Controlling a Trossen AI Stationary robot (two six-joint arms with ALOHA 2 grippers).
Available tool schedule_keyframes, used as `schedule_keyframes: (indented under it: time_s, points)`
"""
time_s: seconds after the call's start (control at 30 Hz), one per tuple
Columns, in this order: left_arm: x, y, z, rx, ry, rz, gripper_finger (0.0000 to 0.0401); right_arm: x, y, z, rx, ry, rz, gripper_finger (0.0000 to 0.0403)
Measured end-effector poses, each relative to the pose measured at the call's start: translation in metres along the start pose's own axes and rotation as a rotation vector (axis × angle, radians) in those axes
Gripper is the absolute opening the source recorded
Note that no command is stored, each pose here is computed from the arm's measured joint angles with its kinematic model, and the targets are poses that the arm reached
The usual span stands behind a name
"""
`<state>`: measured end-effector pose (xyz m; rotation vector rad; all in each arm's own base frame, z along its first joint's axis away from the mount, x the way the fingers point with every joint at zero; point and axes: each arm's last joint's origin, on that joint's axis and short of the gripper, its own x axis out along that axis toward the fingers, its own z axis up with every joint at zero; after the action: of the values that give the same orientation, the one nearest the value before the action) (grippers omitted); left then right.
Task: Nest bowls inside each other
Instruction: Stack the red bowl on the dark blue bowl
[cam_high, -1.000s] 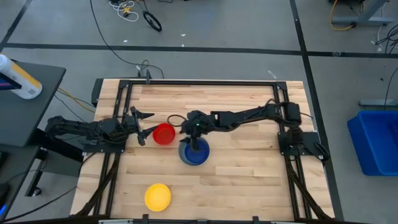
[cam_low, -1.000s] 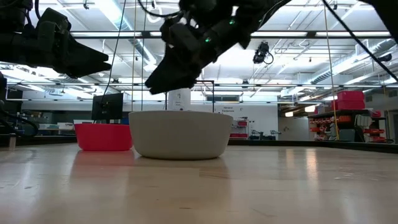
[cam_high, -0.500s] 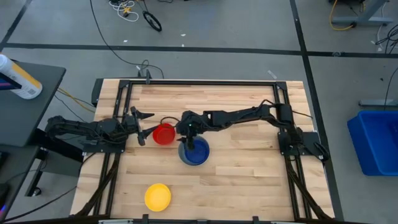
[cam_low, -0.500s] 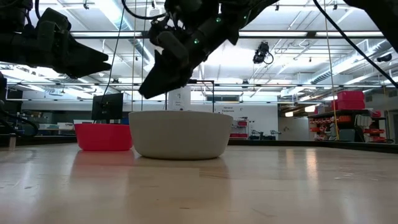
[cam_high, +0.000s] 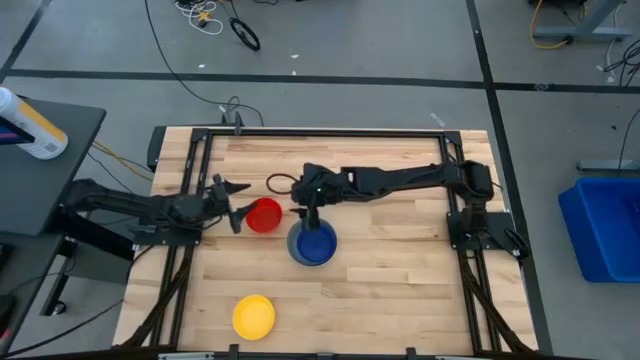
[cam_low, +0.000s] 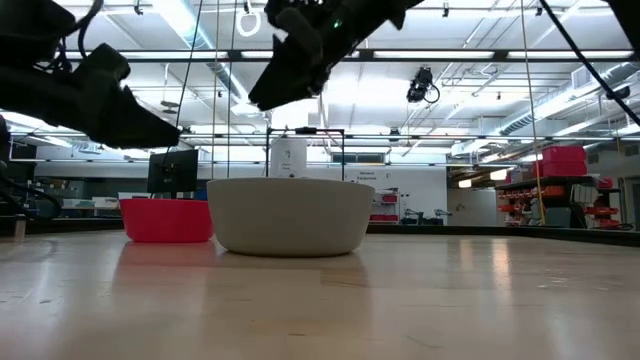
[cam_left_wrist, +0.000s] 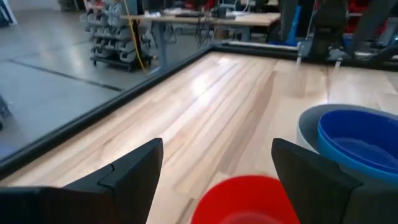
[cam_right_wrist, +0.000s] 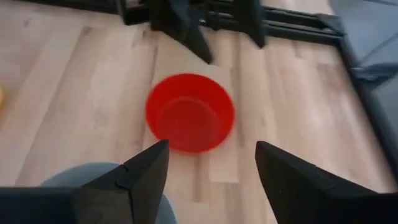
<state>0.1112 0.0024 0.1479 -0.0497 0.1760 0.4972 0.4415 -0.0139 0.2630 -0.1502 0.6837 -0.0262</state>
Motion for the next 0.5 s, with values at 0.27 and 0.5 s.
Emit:
schedule_keyframes:
  time_s: [0.27,0.5]
  points:
    - [0.005,-0.003,-0.005,-0.068,0.045,0.006,0.0307,-0.048,0.006,0.005,-0.023,-0.050,-0.093,0.0245]
    - [0.006,-0.003,-0.009,-0.133,0.088,0.015,0.0307,-0.091,0.010,-0.021,0.052,-0.083,-0.132,0.0256]
